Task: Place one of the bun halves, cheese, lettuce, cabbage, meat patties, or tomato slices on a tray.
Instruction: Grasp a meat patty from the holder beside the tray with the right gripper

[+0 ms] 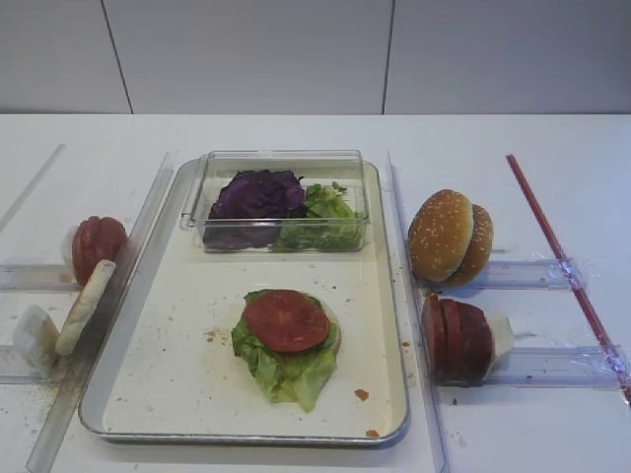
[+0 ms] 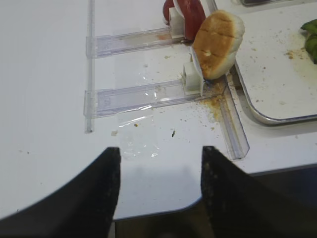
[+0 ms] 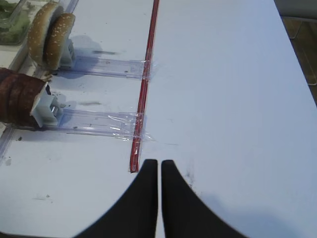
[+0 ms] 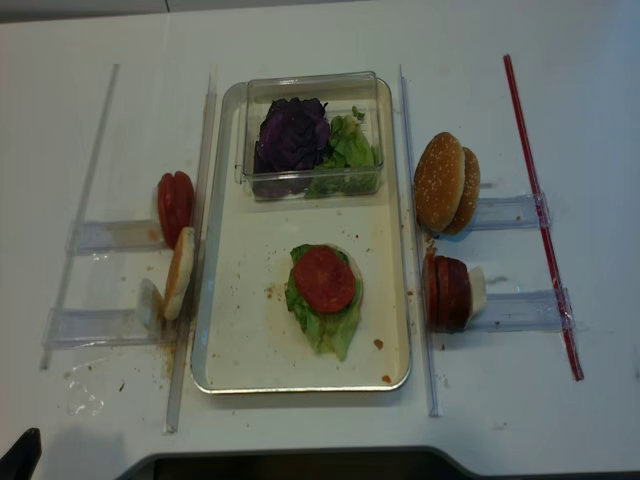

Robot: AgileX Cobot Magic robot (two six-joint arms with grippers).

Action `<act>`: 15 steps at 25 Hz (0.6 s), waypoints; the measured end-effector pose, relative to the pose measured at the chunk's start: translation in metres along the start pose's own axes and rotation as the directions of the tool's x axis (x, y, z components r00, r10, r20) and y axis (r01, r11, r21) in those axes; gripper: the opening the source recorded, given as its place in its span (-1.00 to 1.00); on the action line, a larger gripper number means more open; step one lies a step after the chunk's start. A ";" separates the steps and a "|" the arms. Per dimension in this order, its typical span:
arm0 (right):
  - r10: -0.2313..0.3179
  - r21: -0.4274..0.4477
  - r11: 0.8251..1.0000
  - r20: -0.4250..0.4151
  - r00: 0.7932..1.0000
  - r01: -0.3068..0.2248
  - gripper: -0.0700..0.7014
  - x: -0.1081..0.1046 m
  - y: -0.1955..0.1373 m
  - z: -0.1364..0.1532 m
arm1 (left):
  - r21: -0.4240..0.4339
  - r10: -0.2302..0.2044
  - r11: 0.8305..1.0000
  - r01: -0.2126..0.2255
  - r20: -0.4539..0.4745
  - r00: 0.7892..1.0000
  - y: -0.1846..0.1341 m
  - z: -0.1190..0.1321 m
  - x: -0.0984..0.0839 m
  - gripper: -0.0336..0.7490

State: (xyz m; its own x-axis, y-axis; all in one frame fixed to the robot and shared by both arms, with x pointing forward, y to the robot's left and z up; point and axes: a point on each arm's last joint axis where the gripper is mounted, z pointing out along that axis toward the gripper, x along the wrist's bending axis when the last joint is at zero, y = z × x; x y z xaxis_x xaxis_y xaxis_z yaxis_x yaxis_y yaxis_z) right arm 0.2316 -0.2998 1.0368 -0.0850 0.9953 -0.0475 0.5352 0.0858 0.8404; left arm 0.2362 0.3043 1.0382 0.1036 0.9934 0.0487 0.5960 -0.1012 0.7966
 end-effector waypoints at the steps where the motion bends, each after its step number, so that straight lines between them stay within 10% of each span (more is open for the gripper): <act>1: 0.000 0.000 1.000 0.000 1.000 0.000 -0.70 0.000 0.000 0.000 | 0.000 0.000 1.000 0.000 0.000 1.000 0.000 0.000 0.000 -0.01; 15: 0.000 0.000 1.000 0.000 1.000 0.000 -0.70 0.000 0.000 0.000 | 0.000 0.000 1.000 0.000 0.000 1.000 0.000 0.000 0.000 -0.02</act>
State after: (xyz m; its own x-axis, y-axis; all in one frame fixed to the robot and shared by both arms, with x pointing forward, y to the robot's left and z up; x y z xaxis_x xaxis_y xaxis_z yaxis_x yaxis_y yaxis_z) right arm 0.2316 -0.2998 1.0368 -0.0850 0.9953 -0.0475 0.5352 0.0858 0.8404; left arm 0.2362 0.3043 1.0382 0.1036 0.9934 0.0487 0.5960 -0.1012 0.7966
